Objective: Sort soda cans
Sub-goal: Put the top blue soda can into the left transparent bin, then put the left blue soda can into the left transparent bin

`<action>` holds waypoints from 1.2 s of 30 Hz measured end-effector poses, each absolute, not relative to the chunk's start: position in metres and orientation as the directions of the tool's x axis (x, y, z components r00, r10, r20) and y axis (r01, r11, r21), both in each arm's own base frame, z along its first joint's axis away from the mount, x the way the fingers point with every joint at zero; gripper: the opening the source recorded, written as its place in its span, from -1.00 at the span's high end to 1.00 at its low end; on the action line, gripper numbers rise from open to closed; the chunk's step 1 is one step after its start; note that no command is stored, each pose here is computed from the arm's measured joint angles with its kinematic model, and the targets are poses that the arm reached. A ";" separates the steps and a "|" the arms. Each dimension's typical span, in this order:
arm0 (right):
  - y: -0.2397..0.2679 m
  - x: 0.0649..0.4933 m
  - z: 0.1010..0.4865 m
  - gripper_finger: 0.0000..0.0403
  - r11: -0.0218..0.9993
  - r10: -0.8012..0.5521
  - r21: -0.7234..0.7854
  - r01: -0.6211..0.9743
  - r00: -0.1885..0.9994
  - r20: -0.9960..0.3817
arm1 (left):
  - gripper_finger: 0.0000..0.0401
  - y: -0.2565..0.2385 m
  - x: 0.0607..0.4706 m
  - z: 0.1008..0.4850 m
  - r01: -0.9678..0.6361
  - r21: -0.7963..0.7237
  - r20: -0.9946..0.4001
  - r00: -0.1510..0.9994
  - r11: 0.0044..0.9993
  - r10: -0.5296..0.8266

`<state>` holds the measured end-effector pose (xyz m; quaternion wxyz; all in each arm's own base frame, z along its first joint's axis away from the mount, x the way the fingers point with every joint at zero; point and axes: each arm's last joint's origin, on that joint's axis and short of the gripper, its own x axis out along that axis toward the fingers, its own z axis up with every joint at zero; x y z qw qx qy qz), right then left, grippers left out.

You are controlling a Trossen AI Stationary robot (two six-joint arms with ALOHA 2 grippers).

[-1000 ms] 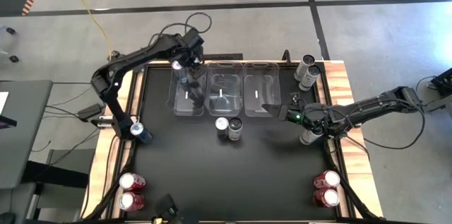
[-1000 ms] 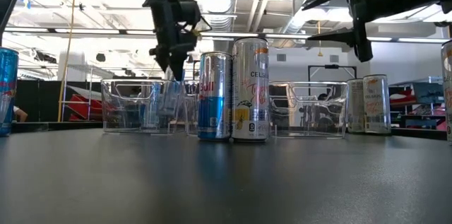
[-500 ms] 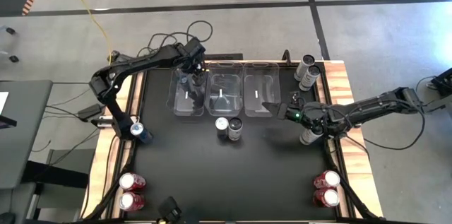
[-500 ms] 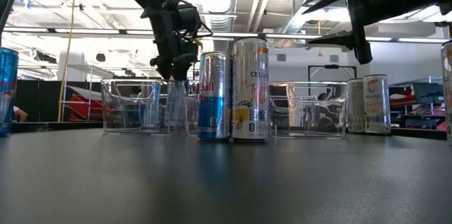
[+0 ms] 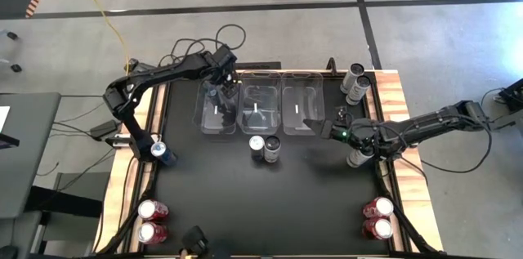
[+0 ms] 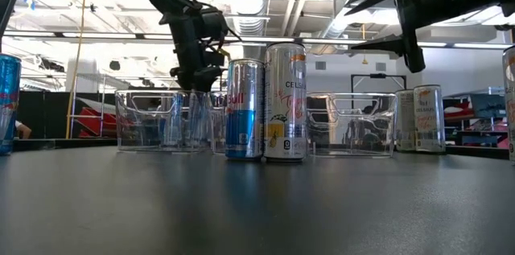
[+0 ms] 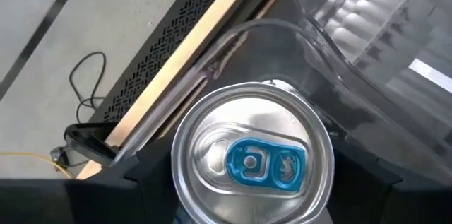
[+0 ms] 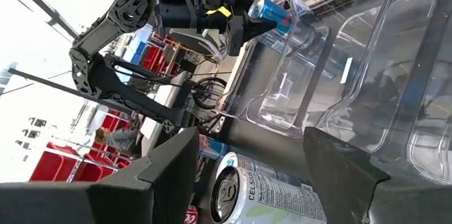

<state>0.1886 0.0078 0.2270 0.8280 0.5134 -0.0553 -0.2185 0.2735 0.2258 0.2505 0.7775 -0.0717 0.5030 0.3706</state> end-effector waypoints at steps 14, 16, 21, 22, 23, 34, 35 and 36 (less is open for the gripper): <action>0.008 0.189 0.227 -0.34 0.364 -0.419 0.881 0.300 0.898 -0.133 | -0.58 0.229 0.268 0.252 -0.695 0.250 -0.847 0.181 0.674 0.500; 0.008 0.189 0.227 -0.34 0.365 -0.419 0.881 0.301 0.898 -0.133 | -0.59 0.230 0.268 0.256 -0.701 0.246 -0.847 0.181 0.670 0.500; 0.007 0.188 0.227 -0.34 0.361 -0.438 0.881 0.308 0.889 -0.131 | -0.59 0.232 0.271 0.275 -0.704 0.244 -0.829 0.206 0.667 0.521; 0.006 0.188 0.227 -0.34 0.359 -0.442 0.881 0.309 0.887 -0.131 | -0.59 0.232 0.272 0.280 -0.704 0.244 -0.825 0.211 0.667 0.524; 0.006 0.188 0.227 -0.34 0.359 -0.442 0.881 0.309 0.887 -0.131 | -0.59 0.232 0.273 0.287 -0.704 0.243 -0.820 0.218 0.667 0.529; 0.006 0.188 0.227 -0.34 0.361 -0.444 0.879 0.311 0.886 -0.131 | -0.59 0.201 0.259 0.376 -0.728 0.181 -0.691 0.384 0.661 0.612; 0.006 0.188 0.227 -0.34 0.363 -0.444 0.878 0.312 0.886 -0.131 | -0.59 0.195 0.254 0.380 -0.735 0.168 -0.689 0.389 0.656 0.612; 0.006 0.188 0.227 -0.34 0.363 -0.444 0.878 0.312 0.886 -0.131 | -0.59 0.189 0.247 0.384 -0.743 0.156 -0.699 0.381 0.650 0.604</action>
